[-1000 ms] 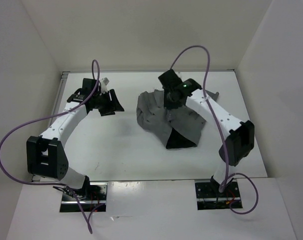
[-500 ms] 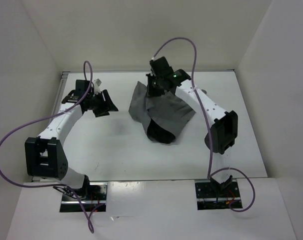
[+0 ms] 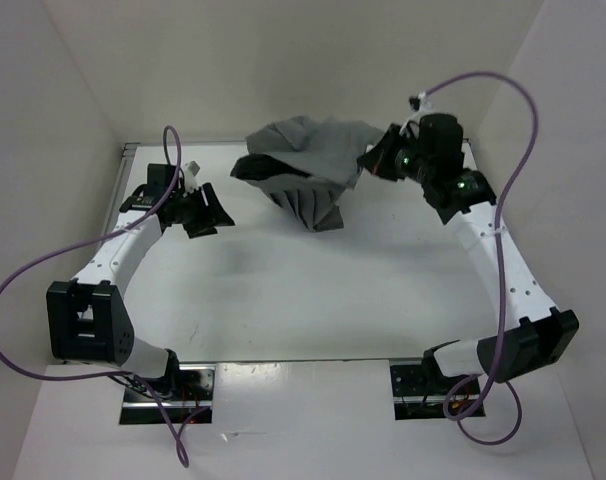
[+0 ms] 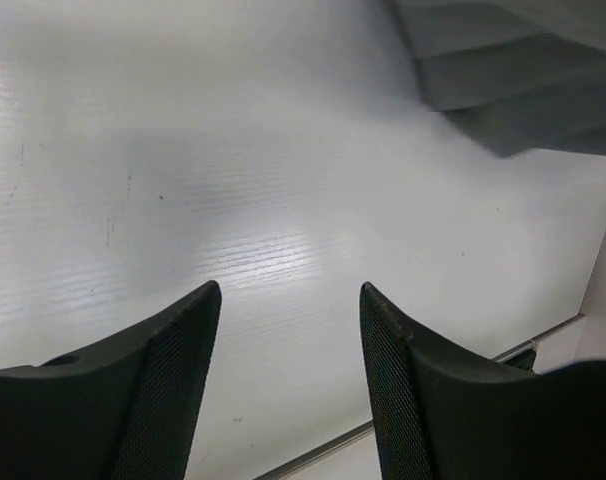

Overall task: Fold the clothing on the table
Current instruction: Flatten the skirt out

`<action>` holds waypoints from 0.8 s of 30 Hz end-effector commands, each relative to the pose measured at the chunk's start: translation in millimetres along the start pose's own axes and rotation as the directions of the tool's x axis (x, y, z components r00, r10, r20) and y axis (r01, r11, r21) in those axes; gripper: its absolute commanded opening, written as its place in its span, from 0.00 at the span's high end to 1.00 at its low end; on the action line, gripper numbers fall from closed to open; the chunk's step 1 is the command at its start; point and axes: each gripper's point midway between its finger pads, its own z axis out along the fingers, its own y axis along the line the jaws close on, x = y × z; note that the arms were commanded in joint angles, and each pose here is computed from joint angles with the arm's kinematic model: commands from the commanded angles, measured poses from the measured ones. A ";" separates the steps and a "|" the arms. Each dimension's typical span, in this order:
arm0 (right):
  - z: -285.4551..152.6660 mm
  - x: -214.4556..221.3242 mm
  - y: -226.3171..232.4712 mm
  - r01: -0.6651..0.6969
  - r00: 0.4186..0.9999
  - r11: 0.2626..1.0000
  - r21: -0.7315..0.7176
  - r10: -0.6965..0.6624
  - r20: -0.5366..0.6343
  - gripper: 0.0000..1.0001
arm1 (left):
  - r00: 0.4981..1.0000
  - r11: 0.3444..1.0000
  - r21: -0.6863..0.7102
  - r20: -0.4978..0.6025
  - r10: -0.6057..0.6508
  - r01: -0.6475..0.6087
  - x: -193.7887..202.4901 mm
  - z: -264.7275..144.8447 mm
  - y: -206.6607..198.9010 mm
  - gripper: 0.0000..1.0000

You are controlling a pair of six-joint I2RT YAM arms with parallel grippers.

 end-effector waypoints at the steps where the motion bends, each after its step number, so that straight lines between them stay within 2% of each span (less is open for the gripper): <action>1: 0.8 115.0 -56.5 -0.117 0.944 0.986 0.116 0.146 -0.296 1.00 | 1.000 0.999 0.032 0.020 0.014 -0.015 -1.7 -4.4 -4.7 0.35; 3: -15.9 166.5 -80.5 -0.136 0.888 0.970 0.204 0.210 -0.409 1.00 | 1.000 0.999 0.032 0.019 0.014 -0.015 -1.7 -4.4 -4.7 0.35; 5: -45.7 213.8 -100.5 -0.127 0.800 0.941 0.313 0.284 -0.528 0.99 | 1.000 0.999 0.038 0.007 0.011 -0.011 1.2 -0.7 -3.4 0.35; 7: -78.8 241.6 -119.3 -0.077 0.724 0.891 0.447 0.358 -0.589 0.94 | 1.000 0.999 0.046 0.003 0.011 -0.011 1.9 -0.9 -4.8 0.35; 8: -89.4 243.4 -126.1 -0.054 0.721 0.865 0.499 0.379 -0.580 0.89 | 1.000 0.999 0.043 -0.004 0.007 -0.007 2.9 1.5 -3.2 0.35; 9: -98.9 240.4 -142.0 0.000 0.747 0.821 0.571 0.380 -0.546 0.78 | 1.000 0.999 0.052 -0.009 0.007 -0.007 3.7 1.2 -4.8 0.35; 11: -113.6 217.3 -147.7 0.011 0.790 0.766 0.643 0.388 -0.474 0.66 | 1.000 0.998 0.055 -0.025 0.001 0.000 6.3 9.5 -1.1 0.35; 12: -114.1 211.6 -147.5 0.015 0.800 0.762 0.647 0.379 -0.465 0.48 | 0.999 0.999 0.051 -0.033 -0.003 0.004 7.4 11.8 0.6 0.35; 15: -106.5 196.4 -141.8 -0.022 0.829 0.765 0.644 0.374 -0.416 0.44 | 0.998 0.998 0.057 -0.064 -0.002 0.006 12.3 24.8 1.6 0.35; 16: -106.1 196.4 -141.4 -0.034 0.829 0.760 0.649 0.384 -0.407 0.38 | 0.997 0.998 0.068 -0.073 -0.003 0.008 11.5 26.7 -0.4 0.35; 21: -104.3 188.3 -138.6 -0.053 0.846 0.762 0.645 0.378 -0.377 0.38 | 0.979 0.992 0.123 -0.196 0.060 -0.036 44.3 48.3 -9.0 0.38; 24: -103.3 197.5 -143.8 -0.057 0.837 0.751 0.658 0.395 -0.378 0.38 | 0.959 0.988 0.147 -0.268 0.089 -0.051 65.2 57.9 -7.9 0.40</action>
